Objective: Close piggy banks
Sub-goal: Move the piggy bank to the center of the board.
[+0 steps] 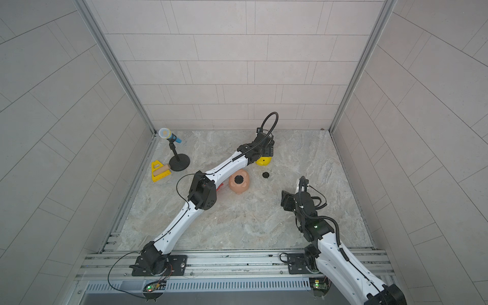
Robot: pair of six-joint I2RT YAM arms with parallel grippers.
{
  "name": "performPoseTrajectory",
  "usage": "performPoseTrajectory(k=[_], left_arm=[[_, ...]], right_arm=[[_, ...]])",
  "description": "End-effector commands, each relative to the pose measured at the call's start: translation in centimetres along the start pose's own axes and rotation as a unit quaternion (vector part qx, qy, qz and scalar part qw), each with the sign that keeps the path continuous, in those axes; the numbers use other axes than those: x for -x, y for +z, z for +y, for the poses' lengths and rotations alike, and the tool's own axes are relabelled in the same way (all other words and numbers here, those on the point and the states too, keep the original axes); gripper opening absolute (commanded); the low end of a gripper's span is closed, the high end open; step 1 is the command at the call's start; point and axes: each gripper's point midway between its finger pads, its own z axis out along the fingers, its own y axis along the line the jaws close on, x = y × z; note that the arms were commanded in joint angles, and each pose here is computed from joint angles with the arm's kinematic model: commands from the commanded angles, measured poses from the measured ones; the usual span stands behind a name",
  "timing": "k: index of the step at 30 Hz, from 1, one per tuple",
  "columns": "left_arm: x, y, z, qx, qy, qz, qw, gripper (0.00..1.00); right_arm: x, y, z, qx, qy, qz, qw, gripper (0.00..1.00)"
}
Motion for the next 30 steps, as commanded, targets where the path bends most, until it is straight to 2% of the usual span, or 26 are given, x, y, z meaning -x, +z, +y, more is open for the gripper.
performPoseTrajectory(k=[1, 13, 20, 30], left_arm=[[-2.3, -0.7, -0.3, 0.011, -0.01, 0.036, 0.999, 0.9], [-5.9, -3.3, -3.7, 0.003, -0.063, 0.075, 0.995, 0.9], [-8.0, -4.9, -2.7, 0.03, -0.071, 0.093, 0.993, 0.9], [-10.5, -7.4, -2.7, 0.034, -0.086, 0.122, 0.988, 0.9]], right_arm=[[-0.1, 0.0, -0.4, -0.007, 0.003, -0.004, 1.0, 0.72], [0.2, -0.5, -0.6, -0.008, 0.004, -0.015, 1.0, 0.72], [0.4, -0.9, -0.8, -0.012, 0.004, -0.023, 1.0, 0.72], [0.5, -1.0, -1.0, -0.016, 0.006, -0.025, 1.0, 0.72]])
